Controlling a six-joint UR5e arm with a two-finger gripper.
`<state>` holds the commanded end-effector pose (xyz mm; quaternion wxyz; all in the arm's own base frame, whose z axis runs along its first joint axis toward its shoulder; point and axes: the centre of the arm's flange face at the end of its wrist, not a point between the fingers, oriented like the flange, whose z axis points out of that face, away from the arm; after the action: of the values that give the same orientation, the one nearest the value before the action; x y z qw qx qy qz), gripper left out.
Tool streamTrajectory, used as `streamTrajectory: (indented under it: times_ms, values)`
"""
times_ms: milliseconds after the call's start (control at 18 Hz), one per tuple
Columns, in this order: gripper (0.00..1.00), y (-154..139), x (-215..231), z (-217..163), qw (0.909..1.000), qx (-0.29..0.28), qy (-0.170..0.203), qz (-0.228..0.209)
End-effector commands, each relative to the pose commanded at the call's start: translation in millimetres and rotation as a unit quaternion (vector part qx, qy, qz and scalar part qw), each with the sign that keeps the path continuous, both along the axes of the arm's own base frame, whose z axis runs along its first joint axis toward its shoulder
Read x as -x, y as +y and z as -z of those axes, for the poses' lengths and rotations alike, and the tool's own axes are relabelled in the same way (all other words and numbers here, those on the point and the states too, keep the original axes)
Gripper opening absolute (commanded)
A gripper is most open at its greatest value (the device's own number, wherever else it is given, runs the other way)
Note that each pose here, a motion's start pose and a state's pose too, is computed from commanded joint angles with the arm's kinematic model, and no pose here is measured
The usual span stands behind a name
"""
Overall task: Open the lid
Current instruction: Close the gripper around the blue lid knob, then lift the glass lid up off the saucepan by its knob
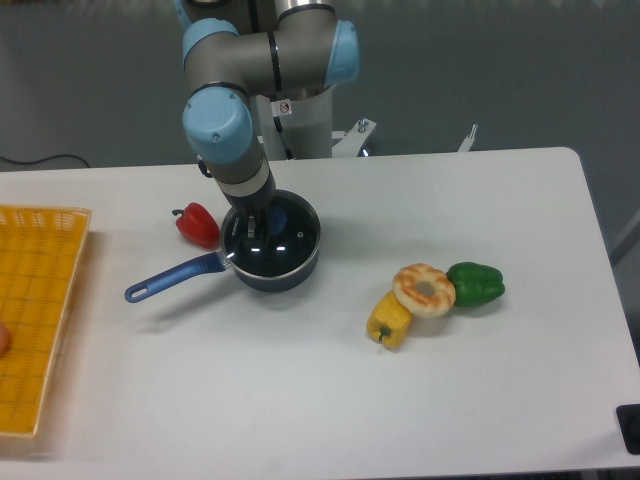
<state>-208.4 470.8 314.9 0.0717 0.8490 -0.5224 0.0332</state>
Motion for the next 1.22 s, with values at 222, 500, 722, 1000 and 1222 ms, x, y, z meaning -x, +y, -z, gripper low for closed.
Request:
streamTrajectory:
  times_ms: [222, 500, 722, 1000, 1222]
  values:
    - [0.44, 5, 2, -7, 0.9999, -0.002, 0.003, -0.011]
    - [0.44, 12, 8, -20, 0.9993, -0.018, 0.010, -0.032]
    - [0.44, 26, 19, -31, 0.9964, -0.025, 0.019, -0.078]
    - [0.43, 35, 36, -48, 0.9919, -0.045, 0.033, -0.114]
    - [0.43, 54, 56, -60, 0.9841, -0.071, 0.030, -0.160]
